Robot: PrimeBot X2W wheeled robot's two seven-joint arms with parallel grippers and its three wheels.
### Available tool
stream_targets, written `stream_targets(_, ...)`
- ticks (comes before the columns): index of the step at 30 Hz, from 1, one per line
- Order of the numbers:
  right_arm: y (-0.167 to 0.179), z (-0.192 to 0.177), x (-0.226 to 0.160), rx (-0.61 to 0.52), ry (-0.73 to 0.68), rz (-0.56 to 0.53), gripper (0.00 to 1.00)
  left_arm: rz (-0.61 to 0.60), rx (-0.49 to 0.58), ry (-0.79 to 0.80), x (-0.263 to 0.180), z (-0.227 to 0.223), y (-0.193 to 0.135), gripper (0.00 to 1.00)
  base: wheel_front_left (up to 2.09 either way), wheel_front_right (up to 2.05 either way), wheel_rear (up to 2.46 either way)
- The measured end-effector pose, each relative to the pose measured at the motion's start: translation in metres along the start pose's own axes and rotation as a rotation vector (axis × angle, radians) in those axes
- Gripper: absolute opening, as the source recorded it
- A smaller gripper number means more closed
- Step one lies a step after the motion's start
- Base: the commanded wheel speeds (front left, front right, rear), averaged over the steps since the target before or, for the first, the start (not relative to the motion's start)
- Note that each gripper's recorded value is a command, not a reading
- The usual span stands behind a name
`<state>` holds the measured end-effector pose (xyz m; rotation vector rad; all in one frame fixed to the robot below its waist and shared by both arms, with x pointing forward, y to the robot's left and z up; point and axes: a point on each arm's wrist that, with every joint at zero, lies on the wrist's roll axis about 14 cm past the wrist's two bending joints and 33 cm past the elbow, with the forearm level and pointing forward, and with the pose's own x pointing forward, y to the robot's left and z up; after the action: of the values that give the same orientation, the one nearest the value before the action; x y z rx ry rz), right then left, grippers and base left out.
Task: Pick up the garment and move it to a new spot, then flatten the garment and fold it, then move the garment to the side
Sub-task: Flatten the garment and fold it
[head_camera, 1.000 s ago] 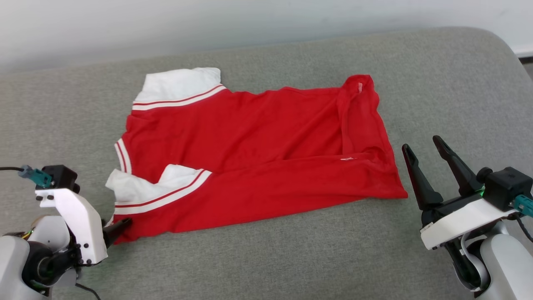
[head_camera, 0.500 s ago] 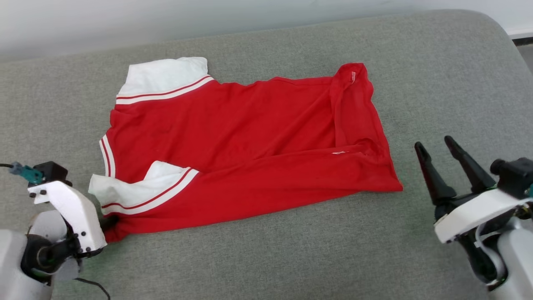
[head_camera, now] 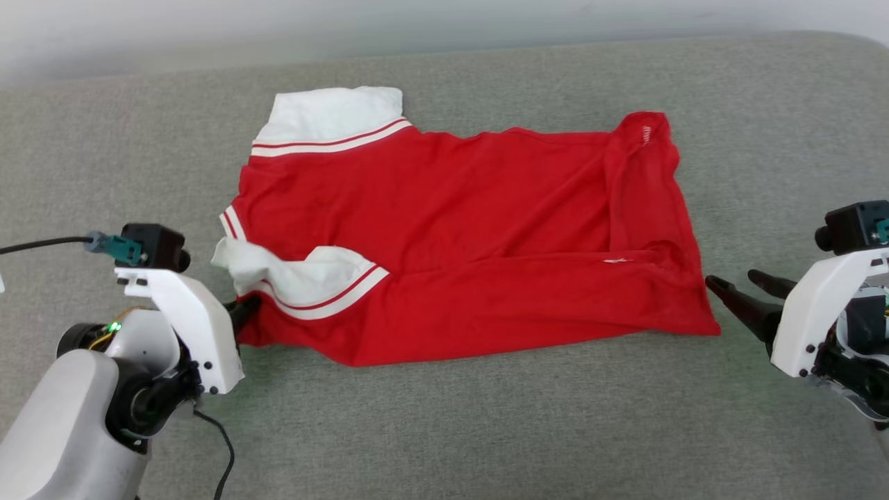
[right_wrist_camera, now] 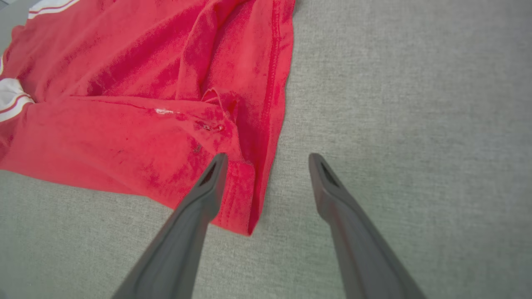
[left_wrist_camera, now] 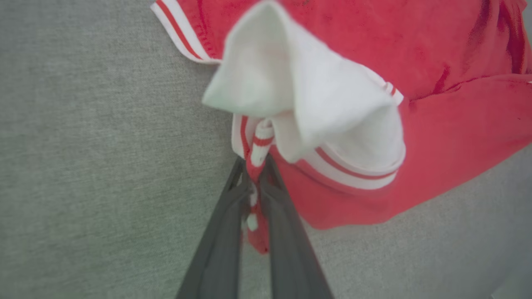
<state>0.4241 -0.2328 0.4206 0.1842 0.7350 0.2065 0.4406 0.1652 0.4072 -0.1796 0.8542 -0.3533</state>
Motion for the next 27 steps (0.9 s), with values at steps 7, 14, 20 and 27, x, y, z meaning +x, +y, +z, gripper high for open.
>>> stream_targets(7, 0.020, -0.031, 0.034, 0.057, 0.186, 0.064, 1.00, -0.002, 0.037, -0.063, -0.002, 0.012, -0.005, 0.00, 0.00, 0.00, 0.00)
stream_targets(14, 0.032, -0.045, 0.048, 0.065, 0.295, 0.105, 0.00, 0.018, 0.024, -0.081, -0.003, 0.010, 0.001, 0.00, 0.00, 0.00, 0.00)
stream_targets(20, 0.041, -0.034, 0.046, 0.052, 0.248, 0.128, 0.00, 0.011, 0.024, -0.118, -0.008, 0.014, -0.004, 0.00, 0.00, 0.00, 0.00)
stream_targets(27, 0.052, -0.009, 0.028, 0.007, 0.141, 0.154, 0.00, -0.004, -0.003, -0.164, -0.027, 0.013, -0.013, 0.00, 0.00, 0.00, 0.00)
